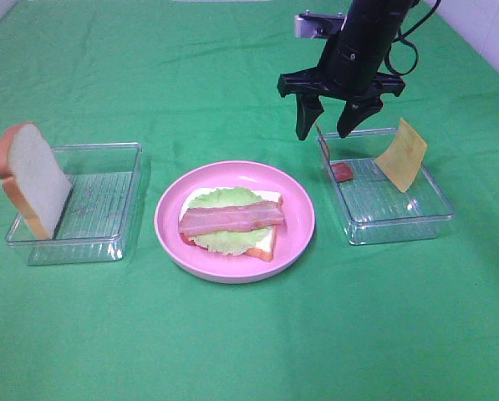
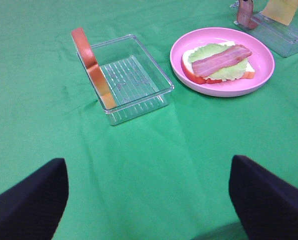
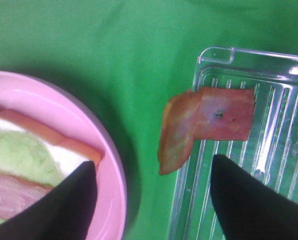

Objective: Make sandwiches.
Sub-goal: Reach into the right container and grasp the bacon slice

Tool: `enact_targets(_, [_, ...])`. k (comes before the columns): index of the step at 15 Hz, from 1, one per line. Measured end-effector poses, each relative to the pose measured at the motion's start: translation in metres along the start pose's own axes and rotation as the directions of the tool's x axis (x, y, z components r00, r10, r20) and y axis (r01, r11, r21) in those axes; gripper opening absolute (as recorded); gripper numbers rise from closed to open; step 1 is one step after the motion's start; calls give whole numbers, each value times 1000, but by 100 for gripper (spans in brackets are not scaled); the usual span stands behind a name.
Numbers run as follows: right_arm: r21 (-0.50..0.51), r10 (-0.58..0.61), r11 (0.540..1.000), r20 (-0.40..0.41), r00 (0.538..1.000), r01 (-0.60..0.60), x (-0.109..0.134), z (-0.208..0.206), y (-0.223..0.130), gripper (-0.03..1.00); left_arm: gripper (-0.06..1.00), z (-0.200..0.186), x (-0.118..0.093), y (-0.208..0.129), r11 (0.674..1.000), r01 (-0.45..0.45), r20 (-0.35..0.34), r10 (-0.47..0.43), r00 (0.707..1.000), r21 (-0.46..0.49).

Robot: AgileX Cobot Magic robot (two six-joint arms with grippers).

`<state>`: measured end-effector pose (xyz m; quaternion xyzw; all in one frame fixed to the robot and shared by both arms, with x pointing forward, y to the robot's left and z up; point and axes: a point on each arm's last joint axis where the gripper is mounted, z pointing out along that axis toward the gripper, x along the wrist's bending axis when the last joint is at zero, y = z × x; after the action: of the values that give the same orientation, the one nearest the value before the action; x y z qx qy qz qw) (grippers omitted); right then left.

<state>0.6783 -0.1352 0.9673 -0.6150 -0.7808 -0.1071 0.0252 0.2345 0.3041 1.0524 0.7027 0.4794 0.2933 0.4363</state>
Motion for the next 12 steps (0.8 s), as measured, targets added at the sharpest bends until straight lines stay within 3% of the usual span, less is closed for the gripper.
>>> enact_targets(5, [21, 20, 1000, 35, 999, -20, -5, 16, 1, 49, 82, 0, 0, 0, 1000, 0, 0, 0, 1000, 0])
enact_targets(9, [4, 34, 999, 34, 999, -35, -5, 16, 3, 25, 82, 0, 0, 0, 1000, 0, 0, 0, 1000, 0])
enact_targets(12, [-1, 34, 999, 33, 999, -34, -5, 16, 3, 0, 82, 0, 0, 0, 1000, 0, 0, 0, 1000, 0])
